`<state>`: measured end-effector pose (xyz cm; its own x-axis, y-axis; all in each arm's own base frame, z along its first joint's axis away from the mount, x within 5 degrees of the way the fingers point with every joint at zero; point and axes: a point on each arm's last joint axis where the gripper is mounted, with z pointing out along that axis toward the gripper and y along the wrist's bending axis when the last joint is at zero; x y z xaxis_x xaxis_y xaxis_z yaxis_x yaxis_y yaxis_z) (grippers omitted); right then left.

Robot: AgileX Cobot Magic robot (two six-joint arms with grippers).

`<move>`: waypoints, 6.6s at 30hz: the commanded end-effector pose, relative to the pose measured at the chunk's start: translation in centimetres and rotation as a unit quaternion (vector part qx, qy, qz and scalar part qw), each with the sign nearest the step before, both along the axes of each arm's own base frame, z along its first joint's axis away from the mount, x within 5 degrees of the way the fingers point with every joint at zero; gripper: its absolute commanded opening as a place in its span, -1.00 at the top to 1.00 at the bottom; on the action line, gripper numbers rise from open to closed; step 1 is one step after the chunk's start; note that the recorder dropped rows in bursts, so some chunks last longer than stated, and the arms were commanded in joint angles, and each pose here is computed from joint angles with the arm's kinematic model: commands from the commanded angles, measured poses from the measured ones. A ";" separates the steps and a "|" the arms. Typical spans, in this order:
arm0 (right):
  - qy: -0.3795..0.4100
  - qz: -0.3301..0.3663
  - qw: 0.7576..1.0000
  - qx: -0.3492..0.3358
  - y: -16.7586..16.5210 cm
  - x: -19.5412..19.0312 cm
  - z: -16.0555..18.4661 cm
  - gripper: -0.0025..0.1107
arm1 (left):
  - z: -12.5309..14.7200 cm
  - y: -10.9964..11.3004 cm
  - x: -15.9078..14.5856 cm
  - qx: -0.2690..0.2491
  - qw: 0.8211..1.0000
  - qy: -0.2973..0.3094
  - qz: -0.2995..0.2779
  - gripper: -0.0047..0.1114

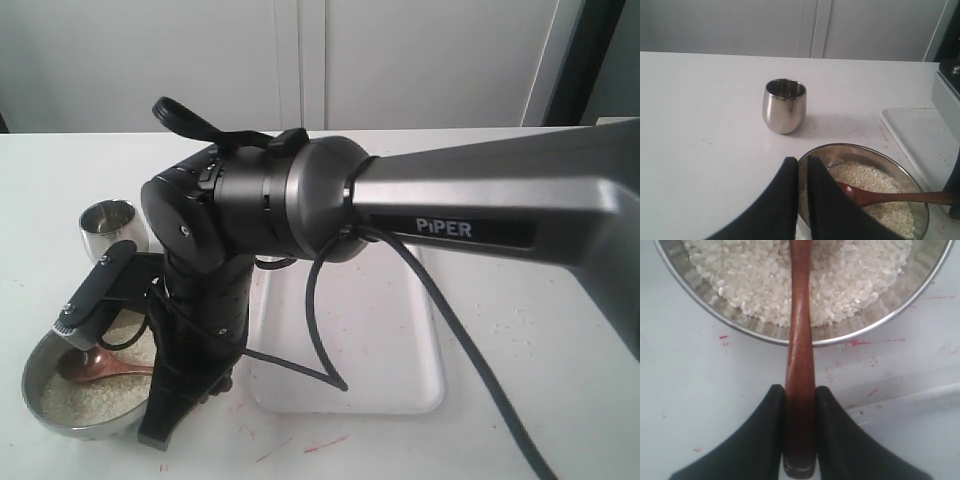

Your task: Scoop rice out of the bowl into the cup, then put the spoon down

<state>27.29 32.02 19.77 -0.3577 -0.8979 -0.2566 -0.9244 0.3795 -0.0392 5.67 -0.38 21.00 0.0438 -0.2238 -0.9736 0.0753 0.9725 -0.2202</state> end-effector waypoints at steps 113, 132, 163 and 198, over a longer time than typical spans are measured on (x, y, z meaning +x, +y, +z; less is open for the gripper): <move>-0.022 -0.081 0.995 -0.049 0.2 -2.5 2.2 0.96 | 0.1 0.0 -0.1 -0.006 1.000 -0.002 -0.002 0.67; -0.028 -0.109 0.994 0.009 -0.8 -2.1 6.1 0.96 | 0.1 0.0 -0.1 -0.006 1.000 -0.002 -0.002 0.67; -0.119 -0.171 0.972 0.112 0.0 4.4 7.6 0.96 | 0.1 0.0 -0.1 -0.006 1.000 -0.002 -0.002 0.67; -0.172 -0.204 0.960 0.079 1.4 11.7 3.6 0.96 | 0.1 0.0 -0.1 -0.006 1.000 -0.002 -0.002 0.67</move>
